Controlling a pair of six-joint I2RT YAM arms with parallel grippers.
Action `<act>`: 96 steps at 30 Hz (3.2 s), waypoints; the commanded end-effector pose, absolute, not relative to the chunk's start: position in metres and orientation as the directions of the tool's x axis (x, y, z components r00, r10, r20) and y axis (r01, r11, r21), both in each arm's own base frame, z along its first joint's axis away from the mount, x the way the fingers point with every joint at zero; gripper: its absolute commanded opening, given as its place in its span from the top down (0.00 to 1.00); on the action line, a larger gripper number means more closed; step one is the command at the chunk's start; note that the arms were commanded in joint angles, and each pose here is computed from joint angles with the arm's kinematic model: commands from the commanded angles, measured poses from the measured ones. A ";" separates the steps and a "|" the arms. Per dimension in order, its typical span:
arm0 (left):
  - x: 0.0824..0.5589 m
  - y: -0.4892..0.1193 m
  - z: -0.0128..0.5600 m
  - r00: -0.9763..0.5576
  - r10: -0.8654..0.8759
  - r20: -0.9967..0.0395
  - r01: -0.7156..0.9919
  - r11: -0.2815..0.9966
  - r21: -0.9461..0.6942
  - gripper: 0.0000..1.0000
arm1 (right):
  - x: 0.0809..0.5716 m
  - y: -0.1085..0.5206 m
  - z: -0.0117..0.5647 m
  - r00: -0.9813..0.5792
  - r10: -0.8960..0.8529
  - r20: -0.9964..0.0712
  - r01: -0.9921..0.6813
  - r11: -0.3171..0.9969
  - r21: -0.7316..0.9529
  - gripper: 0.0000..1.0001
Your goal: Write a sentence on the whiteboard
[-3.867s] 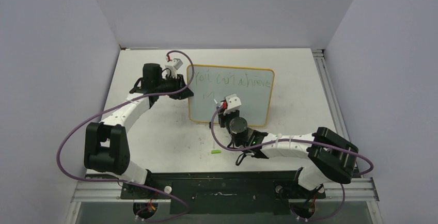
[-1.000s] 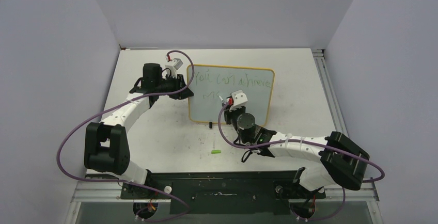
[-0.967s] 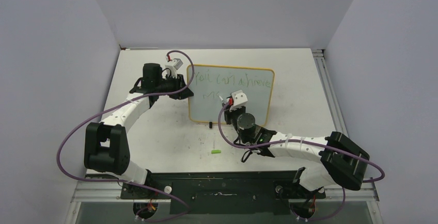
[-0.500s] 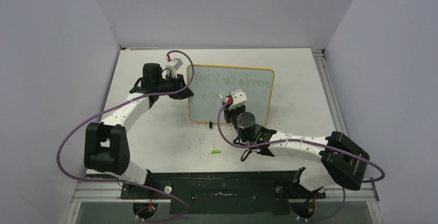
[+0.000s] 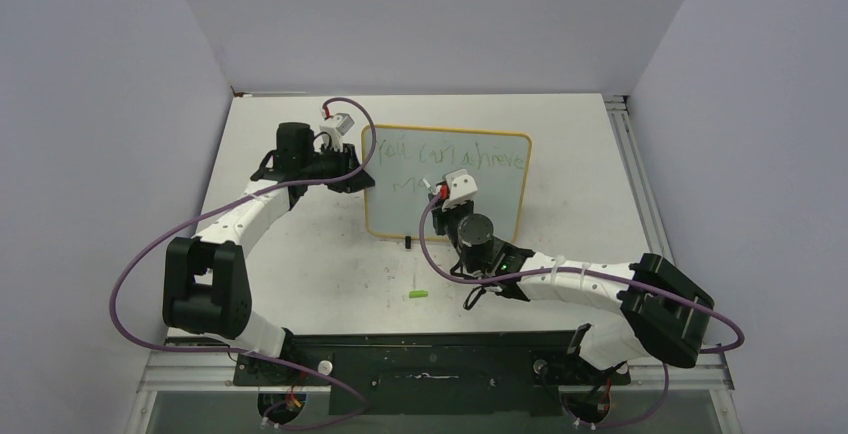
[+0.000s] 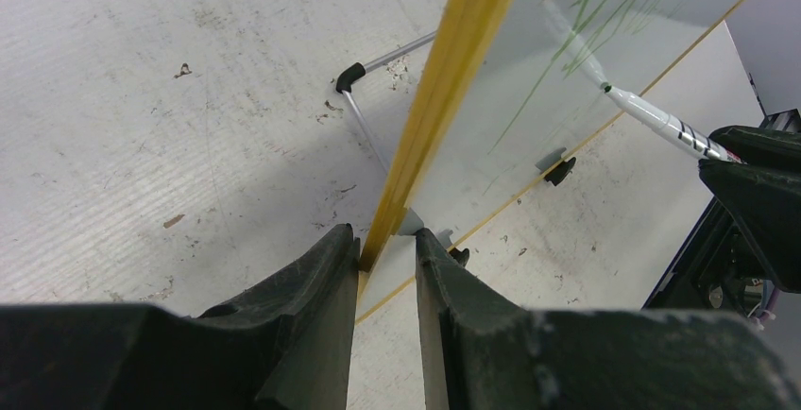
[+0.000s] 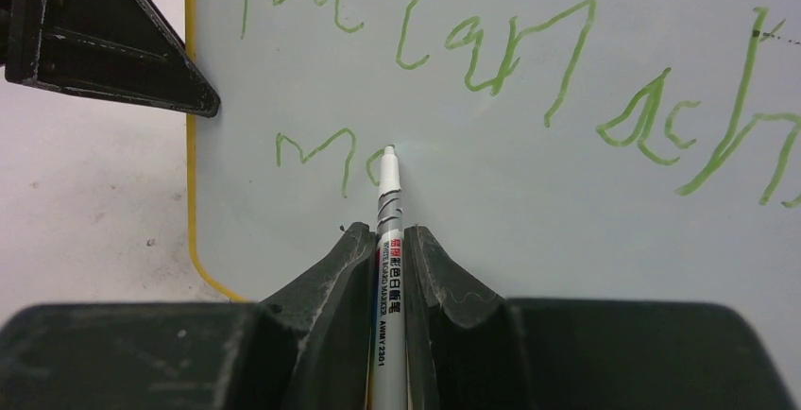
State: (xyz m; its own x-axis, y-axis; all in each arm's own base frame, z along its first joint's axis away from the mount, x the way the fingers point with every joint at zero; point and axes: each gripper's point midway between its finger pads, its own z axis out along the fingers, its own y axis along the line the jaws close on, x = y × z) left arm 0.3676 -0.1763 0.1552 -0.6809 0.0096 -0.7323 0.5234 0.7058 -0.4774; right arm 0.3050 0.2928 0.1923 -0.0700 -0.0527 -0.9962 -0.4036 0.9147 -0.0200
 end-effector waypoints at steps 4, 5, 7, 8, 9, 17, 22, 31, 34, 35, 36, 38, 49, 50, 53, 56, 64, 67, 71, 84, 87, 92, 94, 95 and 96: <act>0.374 -0.182 0.181 -0.628 0.008 -0.778 0.567 0.690 -0.450 0.75 | 0.303 0.296 0.221 -0.002 -0.026 -1.000 -0.402 0.915 -0.023 0.95; 0.374 -0.182 0.181 -0.627 0.008 -0.779 0.568 0.690 -0.449 0.75 | 0.300 0.296 0.223 0.004 -0.027 -1.000 -0.402 0.915 -0.026 0.95; 0.374 -0.182 0.181 -0.627 0.008 -0.779 0.567 0.690 -0.449 0.75 | 0.297 0.294 0.227 0.010 -0.021 -1.000 -0.401 0.916 -0.023 0.95; 0.374 -0.182 0.182 -0.627 0.008 -0.779 0.567 0.690 -0.449 0.75 | 0.297 0.292 0.228 0.012 -0.018 -1.000 -0.395 0.918 -0.022 0.95; 0.374 -0.182 0.181 -0.627 0.008 -0.779 0.566 0.691 -0.449 0.75 | 0.297 0.290 0.228 0.012 -0.016 -1.000 -0.389 0.921 -0.020 0.95; 0.375 -0.182 0.181 -0.627 0.009 -0.779 0.566 0.692 -0.448 0.75 | 0.302 0.286 0.226 0.011 -0.017 -1.000 -0.357 0.934 -0.020 0.95; 0.374 -0.182 0.181 -0.626 0.009 -0.779 0.567 0.692 -0.447 0.75 | 0.308 0.283 0.222 0.004 -0.016 -1.000 -0.342 0.940 -0.016 0.95; 0.374 -0.182 0.181 -0.628 0.010 -0.778 0.566 0.692 -0.448 0.75 | 0.313 0.268 0.211 -0.031 -0.025 -0.999 -0.310 0.951 -0.014 0.95; 0.374 -0.182 0.180 -0.629 0.010 -0.777 0.566 0.691 -0.449 0.75 | 0.311 0.263 0.209 -0.040 -0.026 -0.999 -0.301 0.953 -0.013 0.95; 0.374 -0.182 0.180 -0.629 0.010 -0.778 0.566 0.692 -0.449 0.75 | 0.311 0.262 0.207 -0.046 -0.027 -0.999 -0.299 0.954 -0.012 0.95; 0.374 -0.182 0.181 -0.628 0.010 -0.779 0.566 0.692 -0.448 0.75 | 0.310 0.260 0.205 -0.051 -0.028 -0.998 -0.296 0.955 -0.011 0.95; 0.374 -0.182 0.181 -0.628 0.010 -0.779 0.567 0.692 -0.448 0.75 | 0.308 0.257 0.201 -0.062 -0.026 -0.998 -0.292 0.956 -0.006 0.95; 0.374 -0.182 0.180 -0.629 0.010 -0.778 0.567 0.691 -0.449 0.75 | 0.300 0.259 0.173 -0.129 -0.050 -0.990 -0.321 0.947 -0.006 0.95; 0.374 -0.182 0.180 -0.628 0.010 -0.778 0.566 0.692 -0.449 0.75 | 0.299 0.260 0.172 -0.131 -0.051 -0.990 -0.323 0.946 -0.006 0.95; 0.374 -0.182 0.180 -0.628 0.010 -0.778 0.566 0.691 -0.449 0.75 | 0.298 0.263 0.170 -0.135 -0.051 -0.990 -0.329 0.944 -0.004 0.95; 0.374 -0.182 0.180 -0.629 0.010 -0.777 0.566 0.691 -0.449 0.75 | 0.298 0.264 0.172 -0.128 -0.047 -0.991 -0.328 0.945 -0.002 0.95; 0.374 -0.182 0.180 -0.630 0.010 -0.777 0.566 0.691 -0.449 0.75 | 0.306 0.260 0.195 -0.077 -0.025 -0.997 -0.291 0.957 -0.001 0.95; 0.374 -0.182 0.180 -0.629 0.010 -0.777 0.565 0.692 -0.449 0.75 | 0.310 0.260 0.204 -0.057 -0.015 -0.998 -0.288 0.958 0.002 0.95; 0.374 -0.182 0.179 -0.630 0.010 -0.777 0.565 0.692 -0.449 0.75 | 0.314 0.259 0.211 -0.041 -0.009 -0.999 -0.284 0.959 0.003 0.95; 0.374 -0.182 0.180 -0.629 0.011 -0.778 0.567 0.690 -0.449 0.75 | 0.317 0.250 0.218 -0.023 0.008 -1.000 -0.259 0.966 0.014 0.95; 0.374 -0.182 0.180 -0.629 0.010 -0.777 0.566 0.691 -0.449 0.75 | 0.315 0.247 0.215 -0.028 0.008 -1.000 -0.253 0.967 0.015 0.95; 0.374 -0.182 0.180 -0.629 0.010 -0.777 0.566 0.692 -0.449 0.75 | 0.313 0.243 0.211 -0.040 0.002 -0.999 -0.250 0.968 0.012 0.95; 0.374 -0.182 0.180 -0.629 0.010 -0.777 0.566 0.692 -0.449 0.75 | 0.312 0.242 0.210 -0.042 0.003 -0.999 -0.250 0.968 0.013 0.95; 0.374 -0.182 0.180 -0.629 0.010 -0.778 0.566 0.692 -0.448 0.75 | 0.312 0.241 0.210 -0.042 0.004 -0.999 -0.247 0.969 0.014 0.95; 0.374 -0.182 0.180 -0.629 0.010 -0.777 0.566 0.691 -0.449 0.75 | 0.311 0.241 0.210 -0.044 0.004 -0.999 -0.247 0.969 0.014 0.95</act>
